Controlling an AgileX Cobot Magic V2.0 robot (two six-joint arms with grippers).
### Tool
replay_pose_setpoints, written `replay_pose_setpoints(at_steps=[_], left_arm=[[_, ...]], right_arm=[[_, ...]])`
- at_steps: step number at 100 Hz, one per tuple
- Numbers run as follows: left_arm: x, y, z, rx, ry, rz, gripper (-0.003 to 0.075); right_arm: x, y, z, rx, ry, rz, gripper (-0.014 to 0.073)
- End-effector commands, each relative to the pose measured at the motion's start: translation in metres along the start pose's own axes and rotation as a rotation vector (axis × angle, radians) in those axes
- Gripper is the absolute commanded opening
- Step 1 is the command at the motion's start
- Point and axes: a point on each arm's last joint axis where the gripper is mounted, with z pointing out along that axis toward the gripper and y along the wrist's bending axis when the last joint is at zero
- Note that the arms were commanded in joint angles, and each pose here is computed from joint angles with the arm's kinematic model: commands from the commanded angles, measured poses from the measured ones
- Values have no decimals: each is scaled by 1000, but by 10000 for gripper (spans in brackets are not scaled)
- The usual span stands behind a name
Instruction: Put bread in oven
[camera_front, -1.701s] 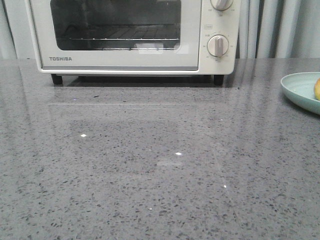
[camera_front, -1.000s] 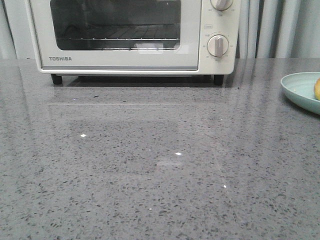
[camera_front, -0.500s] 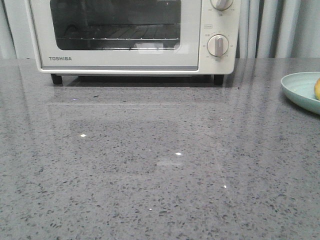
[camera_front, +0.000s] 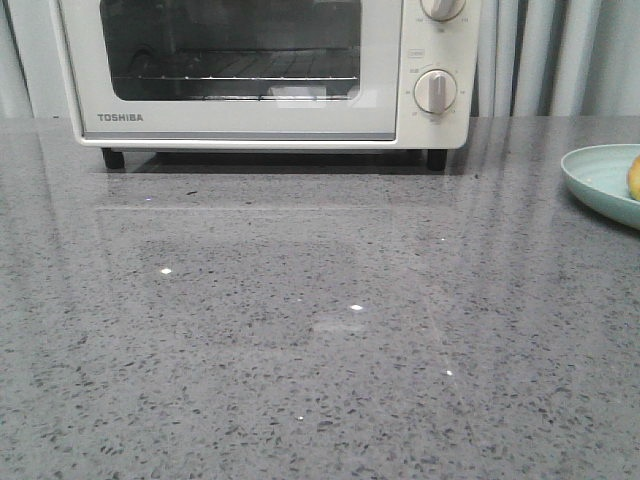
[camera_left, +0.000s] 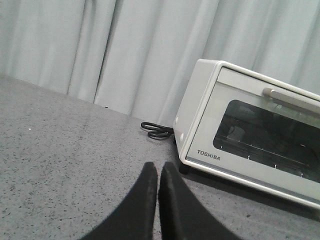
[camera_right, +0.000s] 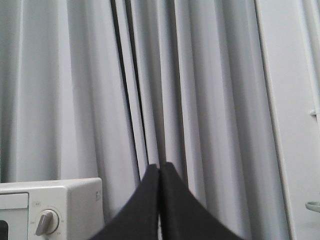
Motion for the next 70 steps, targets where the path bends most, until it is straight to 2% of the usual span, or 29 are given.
replay_pose_setpoints(at_steps=[1, 11, 21, 31, 38, 47, 57, 70], left_arm=[[-6, 3, -3, -9, -120, -33, -22], [-9, 3, -3, -10, -154, -33, -22], [-10, 3, -3, -11, -163, -35, -22], [-12, 4, -4, -14, -196, -54, -22], [-17, 4, -5, -11, -233, -118, -22], [-26, 2, -6, 5, -285, -187, -22], [-36, -3, -7, 20, -305, -190, -22], [-49, -12, -9, 53, -288, -134, -22]], right_arm=[[-2, 0, -5, 1, -78, 19, -75], [-2, 0, -5, -2, -83, 92, -75], [-1, 0, -5, -1, -68, 102, -75], [-2, 0, -3, -1, -47, 233, -75], [-5, 0, 2, 17, 40, 318, -75], [-11, 0, 7, 47, 169, 319, -75], [-22, 1, 10, 82, 321, 315, -75], [-32, 1, 14, 105, 428, 307, -75]])
